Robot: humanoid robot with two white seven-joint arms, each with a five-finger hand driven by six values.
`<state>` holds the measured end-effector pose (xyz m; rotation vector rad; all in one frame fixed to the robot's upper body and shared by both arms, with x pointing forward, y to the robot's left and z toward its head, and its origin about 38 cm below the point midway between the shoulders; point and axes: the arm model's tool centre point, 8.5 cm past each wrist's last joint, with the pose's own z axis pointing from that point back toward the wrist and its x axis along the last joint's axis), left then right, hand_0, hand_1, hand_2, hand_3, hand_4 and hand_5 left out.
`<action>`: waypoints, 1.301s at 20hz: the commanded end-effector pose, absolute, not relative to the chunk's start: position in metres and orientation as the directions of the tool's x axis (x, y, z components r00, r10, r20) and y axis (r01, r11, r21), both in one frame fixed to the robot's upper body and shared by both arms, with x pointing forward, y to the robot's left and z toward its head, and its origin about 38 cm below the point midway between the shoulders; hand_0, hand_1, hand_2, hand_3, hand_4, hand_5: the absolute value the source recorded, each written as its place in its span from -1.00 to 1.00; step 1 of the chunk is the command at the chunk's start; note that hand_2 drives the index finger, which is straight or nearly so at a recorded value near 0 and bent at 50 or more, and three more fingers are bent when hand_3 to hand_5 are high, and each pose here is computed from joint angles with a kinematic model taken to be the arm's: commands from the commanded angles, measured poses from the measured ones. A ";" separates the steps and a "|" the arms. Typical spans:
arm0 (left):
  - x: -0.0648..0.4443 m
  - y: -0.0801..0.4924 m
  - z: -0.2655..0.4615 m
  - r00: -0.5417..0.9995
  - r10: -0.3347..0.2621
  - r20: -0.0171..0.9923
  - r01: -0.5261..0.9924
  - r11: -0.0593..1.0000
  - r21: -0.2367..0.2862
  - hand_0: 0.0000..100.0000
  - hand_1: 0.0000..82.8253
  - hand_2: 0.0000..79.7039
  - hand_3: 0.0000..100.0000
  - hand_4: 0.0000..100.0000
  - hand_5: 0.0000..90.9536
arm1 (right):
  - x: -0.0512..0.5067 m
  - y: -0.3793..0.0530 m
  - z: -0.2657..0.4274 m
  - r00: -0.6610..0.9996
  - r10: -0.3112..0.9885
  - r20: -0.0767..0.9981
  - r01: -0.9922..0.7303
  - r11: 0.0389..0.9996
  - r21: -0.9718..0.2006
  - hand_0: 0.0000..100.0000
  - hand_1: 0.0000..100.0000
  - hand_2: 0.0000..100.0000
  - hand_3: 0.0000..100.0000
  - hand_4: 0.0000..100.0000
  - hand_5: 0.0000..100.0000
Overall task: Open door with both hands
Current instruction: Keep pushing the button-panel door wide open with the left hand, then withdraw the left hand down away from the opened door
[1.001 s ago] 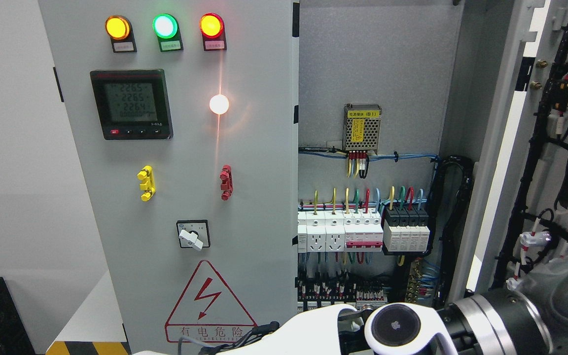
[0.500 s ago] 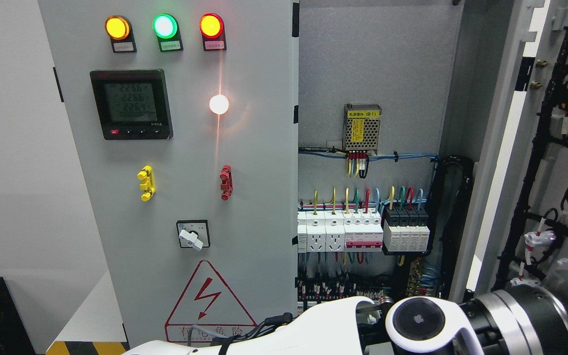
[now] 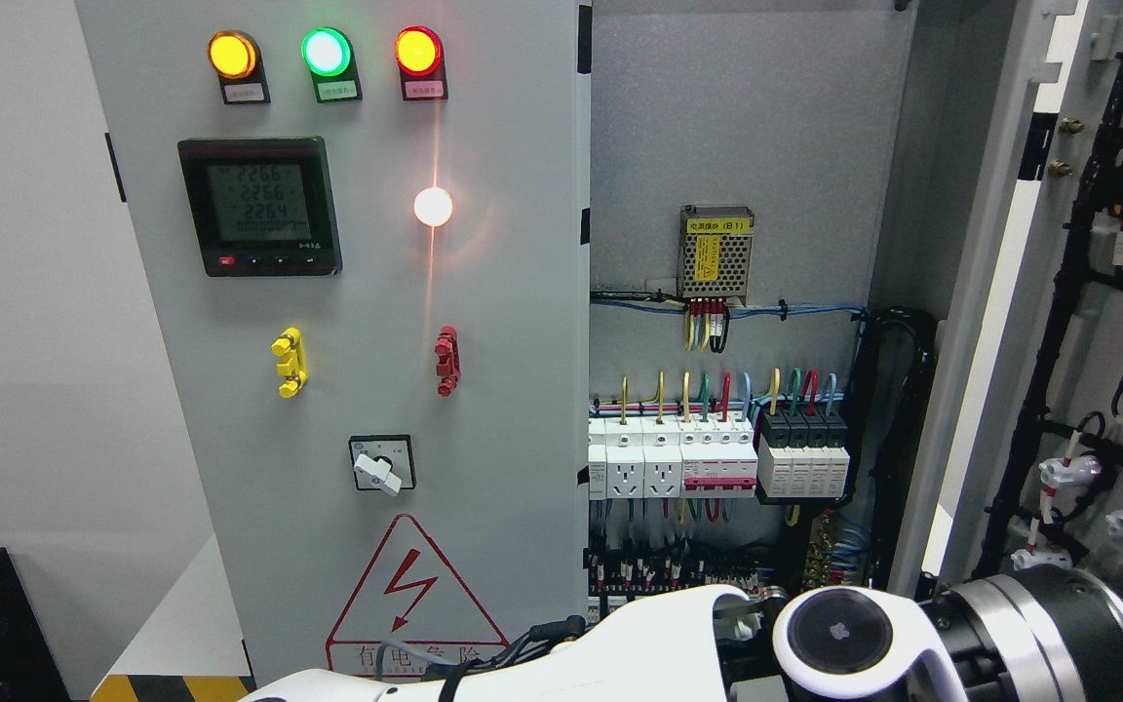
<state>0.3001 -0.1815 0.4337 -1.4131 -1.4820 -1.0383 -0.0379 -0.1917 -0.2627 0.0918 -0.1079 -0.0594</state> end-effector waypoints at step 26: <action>0.365 0.064 0.338 0.050 0.418 0.907 0.901 0.372 -0.221 -1.00 -1.00 -1.00 -1.00 -1.00 -1.00 | -0.038 -0.192 -0.263 0.991 -0.088 0.104 0.079 0.992 0.094 -0.62 -1.00 -1.00 -1.00 -1.00 -1.00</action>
